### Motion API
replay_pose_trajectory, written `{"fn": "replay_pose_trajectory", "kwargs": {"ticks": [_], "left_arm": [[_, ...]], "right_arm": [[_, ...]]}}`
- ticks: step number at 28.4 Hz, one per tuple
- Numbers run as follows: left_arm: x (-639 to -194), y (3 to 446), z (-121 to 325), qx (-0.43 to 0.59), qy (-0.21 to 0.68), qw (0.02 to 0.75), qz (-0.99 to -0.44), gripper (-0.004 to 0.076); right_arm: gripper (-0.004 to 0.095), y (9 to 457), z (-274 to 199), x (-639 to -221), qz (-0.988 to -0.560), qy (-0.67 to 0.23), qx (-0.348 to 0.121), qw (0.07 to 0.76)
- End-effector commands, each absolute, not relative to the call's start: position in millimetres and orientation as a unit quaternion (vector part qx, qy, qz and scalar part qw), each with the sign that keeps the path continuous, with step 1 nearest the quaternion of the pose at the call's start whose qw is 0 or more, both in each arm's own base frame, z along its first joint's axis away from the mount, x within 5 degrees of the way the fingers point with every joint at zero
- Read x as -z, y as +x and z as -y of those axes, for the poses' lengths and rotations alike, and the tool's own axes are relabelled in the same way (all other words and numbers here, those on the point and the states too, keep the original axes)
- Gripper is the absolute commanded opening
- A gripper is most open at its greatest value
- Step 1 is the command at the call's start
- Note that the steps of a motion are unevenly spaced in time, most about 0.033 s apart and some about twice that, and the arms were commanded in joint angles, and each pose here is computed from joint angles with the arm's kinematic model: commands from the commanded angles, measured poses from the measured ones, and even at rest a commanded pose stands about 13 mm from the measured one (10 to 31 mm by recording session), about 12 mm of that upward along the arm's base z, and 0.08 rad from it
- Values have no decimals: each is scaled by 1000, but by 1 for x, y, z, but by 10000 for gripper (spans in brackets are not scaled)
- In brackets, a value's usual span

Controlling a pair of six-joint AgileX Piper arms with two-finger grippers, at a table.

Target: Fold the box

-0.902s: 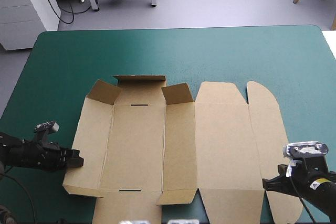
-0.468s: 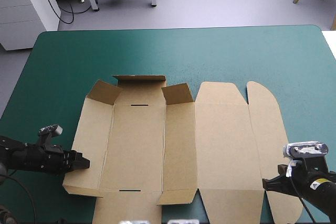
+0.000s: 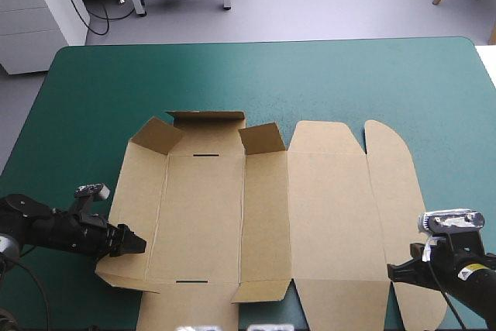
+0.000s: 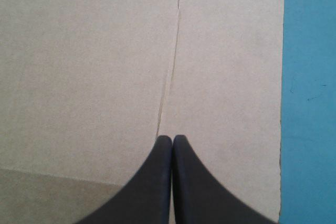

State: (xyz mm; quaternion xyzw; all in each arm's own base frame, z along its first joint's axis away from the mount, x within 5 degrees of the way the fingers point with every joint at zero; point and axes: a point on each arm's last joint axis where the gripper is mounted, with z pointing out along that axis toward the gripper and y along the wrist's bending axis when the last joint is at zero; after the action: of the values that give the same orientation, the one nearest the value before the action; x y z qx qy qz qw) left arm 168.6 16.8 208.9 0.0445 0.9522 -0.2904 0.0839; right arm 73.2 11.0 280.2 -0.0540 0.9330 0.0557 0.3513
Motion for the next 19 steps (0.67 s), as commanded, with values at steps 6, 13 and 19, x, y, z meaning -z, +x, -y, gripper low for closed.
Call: {"fn": "replay_pose_trajectory", "kwargs": {"ticks": [6,13,19], "left_arm": [[-219,166,-10,323,55,76,-942,210],[-218,165,-10,322,32,61,-944,-10],[-229,174,-2,282,89,52,-954,-10]], "right_arm": [[-19,77,-11,-290,-920,-55,-52,384],[-19,77,-11,-290,-920,-55,-52,384],[-19,77,-11,-290,-920,-55,-52,384]]}}
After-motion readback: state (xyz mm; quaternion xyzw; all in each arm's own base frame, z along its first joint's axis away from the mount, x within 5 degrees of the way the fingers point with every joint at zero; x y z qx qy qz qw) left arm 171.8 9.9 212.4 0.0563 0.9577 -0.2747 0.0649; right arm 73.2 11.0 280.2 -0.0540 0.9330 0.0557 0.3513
